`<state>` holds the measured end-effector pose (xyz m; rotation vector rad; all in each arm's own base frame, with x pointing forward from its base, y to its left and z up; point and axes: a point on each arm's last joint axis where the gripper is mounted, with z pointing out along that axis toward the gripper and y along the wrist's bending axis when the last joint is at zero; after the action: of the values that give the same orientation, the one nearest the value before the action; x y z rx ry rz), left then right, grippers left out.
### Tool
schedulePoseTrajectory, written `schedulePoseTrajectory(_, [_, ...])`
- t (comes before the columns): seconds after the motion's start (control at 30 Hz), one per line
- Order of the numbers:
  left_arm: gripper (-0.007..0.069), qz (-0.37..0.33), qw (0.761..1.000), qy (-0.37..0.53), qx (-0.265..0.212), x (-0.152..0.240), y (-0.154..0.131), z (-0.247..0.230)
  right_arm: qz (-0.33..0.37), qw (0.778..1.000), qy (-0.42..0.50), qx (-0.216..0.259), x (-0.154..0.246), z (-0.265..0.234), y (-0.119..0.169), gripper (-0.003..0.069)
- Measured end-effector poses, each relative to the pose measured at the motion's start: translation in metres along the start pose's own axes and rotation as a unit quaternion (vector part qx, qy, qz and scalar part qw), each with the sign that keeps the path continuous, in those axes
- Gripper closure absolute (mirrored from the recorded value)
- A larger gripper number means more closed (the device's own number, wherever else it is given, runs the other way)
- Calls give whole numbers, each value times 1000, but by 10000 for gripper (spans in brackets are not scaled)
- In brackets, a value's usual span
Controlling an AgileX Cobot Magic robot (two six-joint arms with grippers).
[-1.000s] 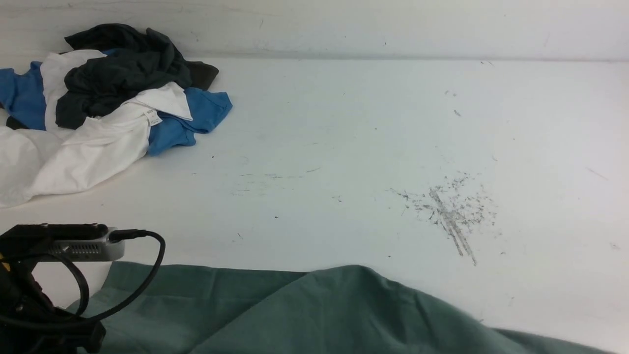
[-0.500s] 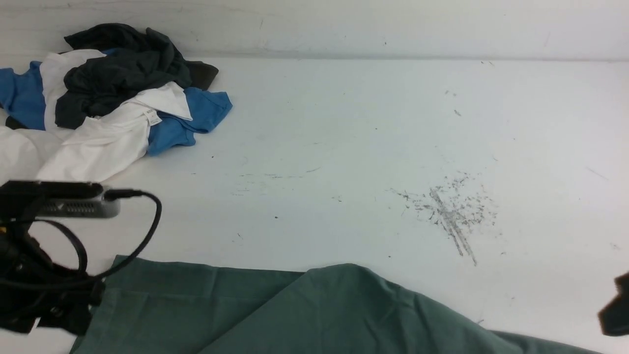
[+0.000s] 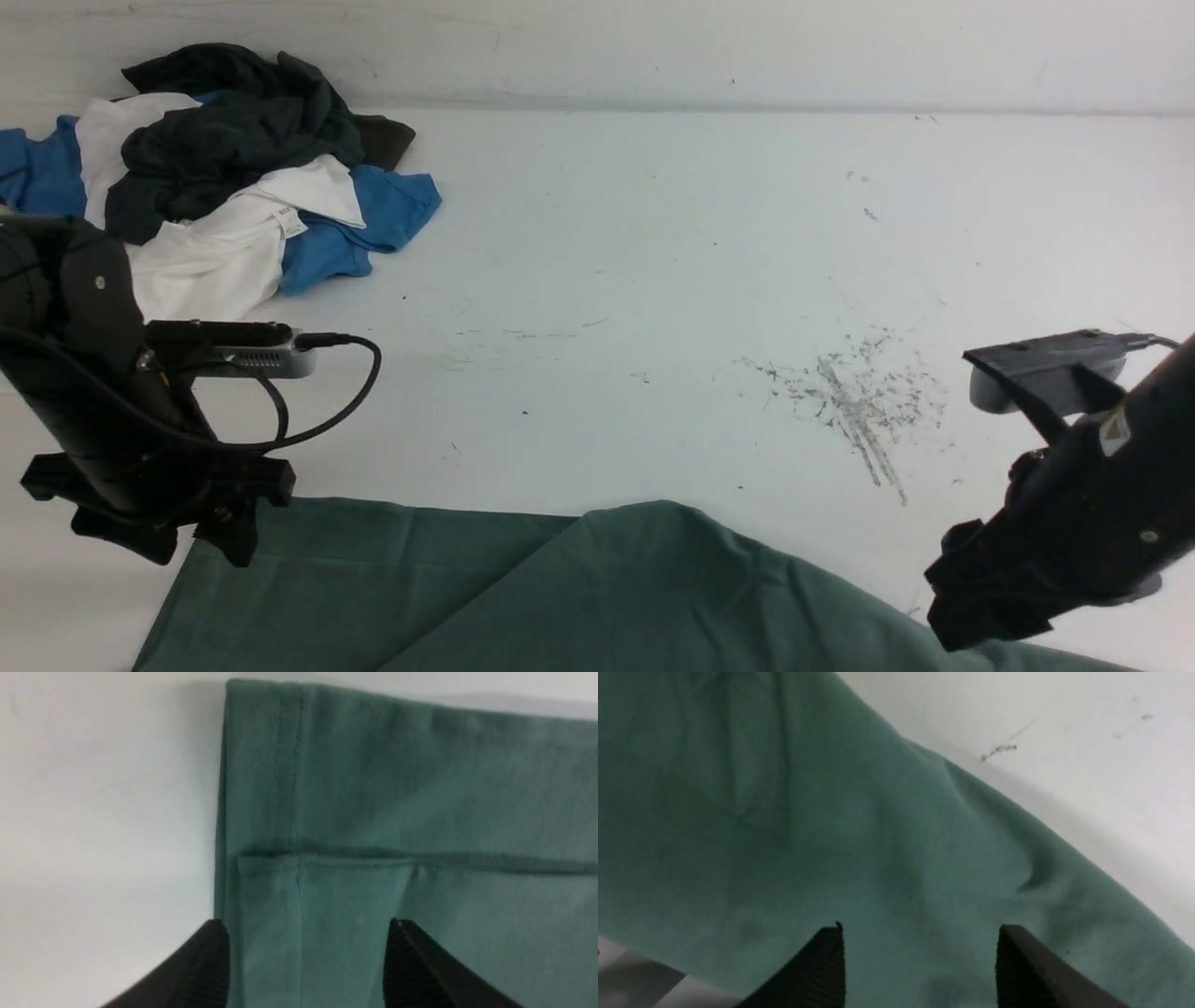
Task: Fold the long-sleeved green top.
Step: Use both arms to drag the lower edge of the fabric forward and fold it over the upper edge
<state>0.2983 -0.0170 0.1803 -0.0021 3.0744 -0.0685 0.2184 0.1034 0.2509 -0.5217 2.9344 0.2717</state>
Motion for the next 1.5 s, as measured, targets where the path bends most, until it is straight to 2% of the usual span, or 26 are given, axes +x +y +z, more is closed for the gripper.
schedulePoseTrajectory(0.27, [214,1,1000,6,-2,-7,1,21,1,1000,-20,1,-4,0,0,250])
schedulePoseTrajectory(0.33, [242,1,1000,9,-2,-8,1,25,1,1000,-26,1,-5,0,0,250])
schedulePoseTrajectory(0.43, [354,2,1000,10,-2,-8,1,26,1,1000,-31,1,-6,0,0,250])
schedulePoseTrajectory(0.5, [496,5,1000,10,-2,-8,1,26,1,999,-32,2,-7,0,0,250])
schedulePoseTrajectory(0.53, [540,5,1000,13,-2,-8,1,26,1,999,-33,2,-7,1,0,250])
schedulePoseTrajectory(0.57, [575,13,1000,15,-2,-7,1,24,2,999,-32,2,-8,1,0,250])
schedulePoseTrajectory(0.63, [595,19,1000,16,-1,-6,1,19,2,999,-32,2,-8,2,0,250])
schedulePoseTrajectory(0.93, [598,28,999,-30,1,-6,-2,-36,5,999,-51,-1,-12,2,0,250])
schedulePoseTrajectory(1.27, [596,38,998,-38,-10,-8,0,-41,7,998,-60,-5,-13,2,1,250])
schedulePoseTrajectory(1.37, [583,44,997,-54,-21,-14,2,-37,10,998,-60,-9,-13,2,2,250])
schedulePoseTrajectory(1.5, [496,47,997,-52,-27,-24,3,-16,17,998,-62,-18,-14,2,3,250])
